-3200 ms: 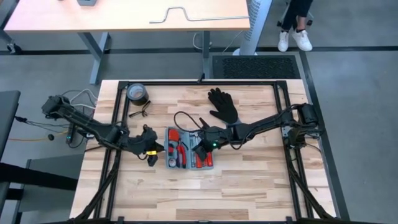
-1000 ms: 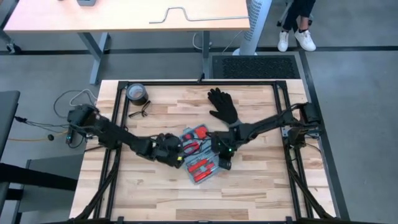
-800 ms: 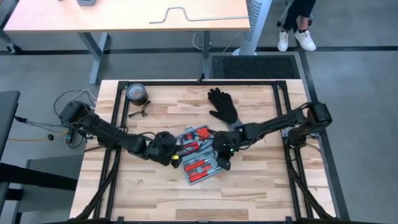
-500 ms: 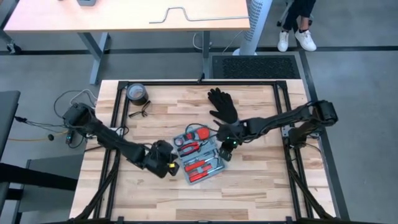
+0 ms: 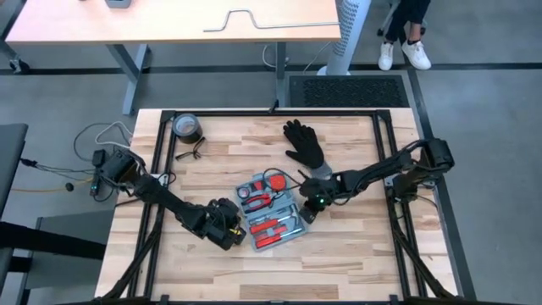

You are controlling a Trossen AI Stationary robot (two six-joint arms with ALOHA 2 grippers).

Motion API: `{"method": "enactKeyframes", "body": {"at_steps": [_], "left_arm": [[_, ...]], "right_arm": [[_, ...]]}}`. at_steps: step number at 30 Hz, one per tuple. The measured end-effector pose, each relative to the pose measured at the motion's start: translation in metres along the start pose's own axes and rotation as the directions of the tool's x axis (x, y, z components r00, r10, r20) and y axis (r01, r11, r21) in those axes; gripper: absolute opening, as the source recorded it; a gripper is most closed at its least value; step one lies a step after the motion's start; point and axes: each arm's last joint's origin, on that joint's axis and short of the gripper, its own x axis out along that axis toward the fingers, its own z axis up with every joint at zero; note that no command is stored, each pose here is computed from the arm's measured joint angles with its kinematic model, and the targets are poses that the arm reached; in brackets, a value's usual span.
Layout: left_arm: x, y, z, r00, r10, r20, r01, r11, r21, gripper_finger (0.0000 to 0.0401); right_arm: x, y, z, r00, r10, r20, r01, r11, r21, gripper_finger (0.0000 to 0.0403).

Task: Prefit tool cases
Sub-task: Open the gray prefit tool case, then remove the orange measuring tool from the gray prefit tool case

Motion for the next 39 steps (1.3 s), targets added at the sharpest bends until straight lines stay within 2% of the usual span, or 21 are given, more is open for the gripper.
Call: {"method": "enactKeyframes", "body": {"at_steps": [5,10,16,20,24,27,31,33,35,37,39], "left_arm": [[0.001,0.001,0.005,1.0,-0.001,-0.005,0.001,0.998,0.063,0.0],[0.002,0.0,0.006,1.0,-0.013,0.0,0.013,0.995,0.101,0.0],[0.003,0.0,0.007,1.0,-0.019,-0.001,0.019,0.983,0.183,0.0],[0.003,-0.001,0.007,1.0,-0.023,0.0,0.022,0.973,0.229,0.0],[-0.002,0.0,0.007,0.999,-0.034,-0.027,0.039,0.975,0.221,0.0],[-0.018,0.0,0.007,0.998,-0.058,-0.035,0.063,0.979,0.195,0.0],[-0.049,0.0,0.022,0.989,-0.146,0.014,0.143,0.982,0.12,0.0],[-0.065,0.0,0.032,0.975,-0.216,0.049,0.213,0.975,0.064,0.0],[-0.08,-0.001,0.043,0.952,-0.294,0.089,0.294,0.956,0.013,0.0],[-0.09,-0.001,0.049,0.934,-0.338,0.114,0.341,0.94,-0.006,0.0],[-0.093,0.002,0.053,0.932,-0.34,0.123,0.345,0.939,-0.015,0.0]], "right_arm": [[0.012,0.017,-0.012,0.996,0.086,0.006,-0.087,0.996,0.021,0.0],[0.013,0.028,-0.024,0.995,0.095,0.007,-0.096,0.995,0.043,0.0],[0.013,0.04,-0.028,0.987,0.158,0.026,-0.159,0.986,0.052,0.0],[0.01,0.055,-0.023,0.97,0.229,0.079,-0.231,0.973,0.018,0.0],[0.007,0.053,-0.026,0.983,0.16,0.091,-0.164,0.986,0.034,0.0],[-0.005,0.058,-0.023,0.973,0.166,0.158,-0.161,0.986,-0.045,0.0003],[-0.018,0.056,-0.007,0.959,0.171,0.228,-0.12,0.968,-0.222,0.0012],[-0.023,0.054,0.003,0.953,0.164,0.253,-0.074,0.941,-0.33,0.0021],[-0.026,0.052,0.013,0.951,0.178,0.252,-0.039,0.879,-0.475,0.0039],[-0.028,0.054,0.023,0.949,0.215,0.232,-0.026,0.784,-0.62,0.0064],[-0.027,0.055,0.03,0.946,0.239,0.218,-0.002,0.679,-0.734,0.0093]]}}
